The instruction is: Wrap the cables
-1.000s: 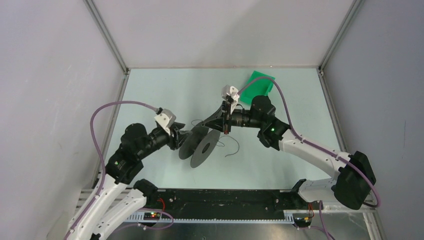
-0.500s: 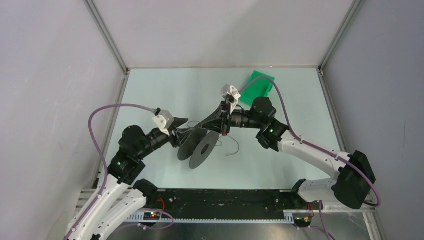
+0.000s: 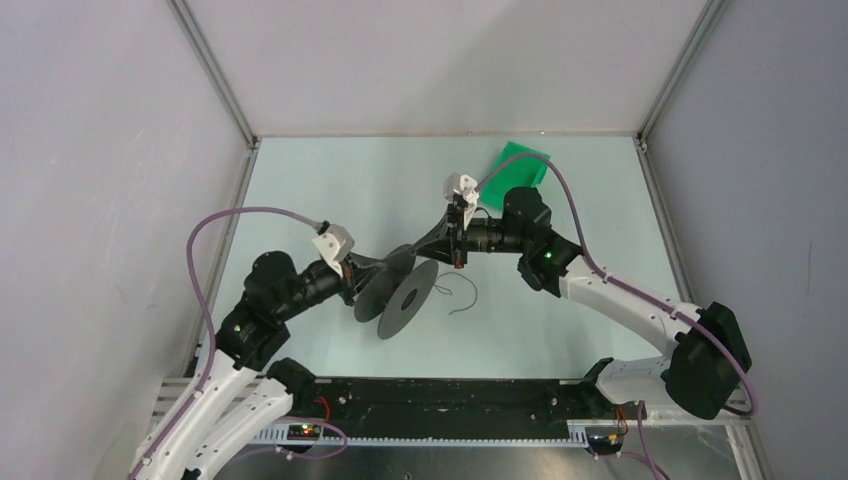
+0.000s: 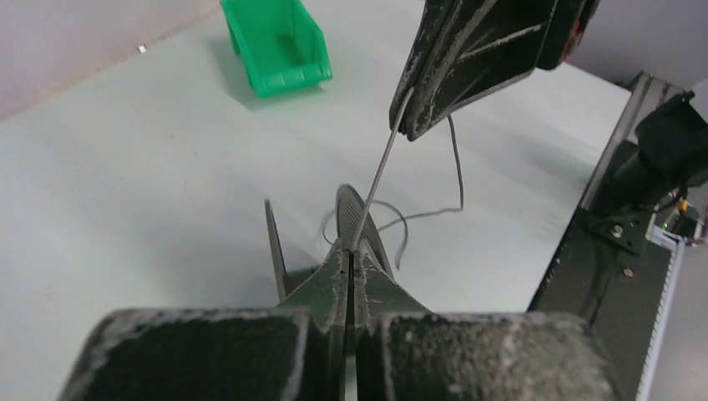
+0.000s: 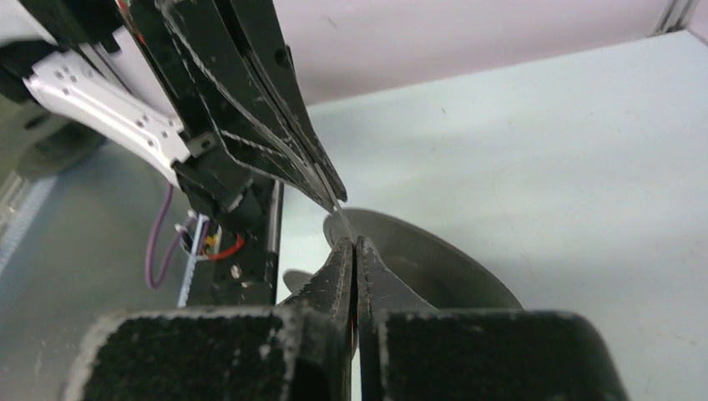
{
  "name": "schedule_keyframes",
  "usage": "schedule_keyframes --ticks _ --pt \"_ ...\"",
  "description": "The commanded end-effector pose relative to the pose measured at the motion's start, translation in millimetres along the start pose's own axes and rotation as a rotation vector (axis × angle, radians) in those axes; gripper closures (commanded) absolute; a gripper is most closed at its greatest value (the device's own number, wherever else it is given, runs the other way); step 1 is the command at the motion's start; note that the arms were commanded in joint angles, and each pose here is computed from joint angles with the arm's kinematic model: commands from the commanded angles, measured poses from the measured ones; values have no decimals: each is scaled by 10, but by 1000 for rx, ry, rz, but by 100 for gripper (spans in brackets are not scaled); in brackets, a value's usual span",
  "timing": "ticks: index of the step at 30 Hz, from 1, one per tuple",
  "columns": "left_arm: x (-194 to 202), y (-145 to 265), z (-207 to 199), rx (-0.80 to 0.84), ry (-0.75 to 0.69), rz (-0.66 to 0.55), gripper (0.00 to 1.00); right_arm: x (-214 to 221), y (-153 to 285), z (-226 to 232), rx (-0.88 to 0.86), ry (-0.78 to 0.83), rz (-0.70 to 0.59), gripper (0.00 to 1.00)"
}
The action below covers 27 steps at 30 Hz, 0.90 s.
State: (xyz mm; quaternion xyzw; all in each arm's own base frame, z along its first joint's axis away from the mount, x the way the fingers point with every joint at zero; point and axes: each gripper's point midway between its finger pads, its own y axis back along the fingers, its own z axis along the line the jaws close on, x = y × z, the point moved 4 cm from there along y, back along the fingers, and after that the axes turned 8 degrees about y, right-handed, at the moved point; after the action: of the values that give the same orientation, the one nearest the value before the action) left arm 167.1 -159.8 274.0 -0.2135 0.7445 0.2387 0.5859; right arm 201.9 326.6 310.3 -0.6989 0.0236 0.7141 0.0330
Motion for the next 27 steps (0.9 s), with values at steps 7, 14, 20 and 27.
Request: schedule_keyframes --ticks 7,14,20,27 --pt "274 137 35 -79 102 219 100 225 135 -217 -31 190 84 100" --pt "288 156 137 -148 77 214 70 304 24 -135 -102 217 80 100" --pt "298 206 280 -236 12 196 52 342 -85 -143 -146 218 61 100" --pt "444 153 322 -230 4 232 45 379 -264 -185 -152 203 56 100"
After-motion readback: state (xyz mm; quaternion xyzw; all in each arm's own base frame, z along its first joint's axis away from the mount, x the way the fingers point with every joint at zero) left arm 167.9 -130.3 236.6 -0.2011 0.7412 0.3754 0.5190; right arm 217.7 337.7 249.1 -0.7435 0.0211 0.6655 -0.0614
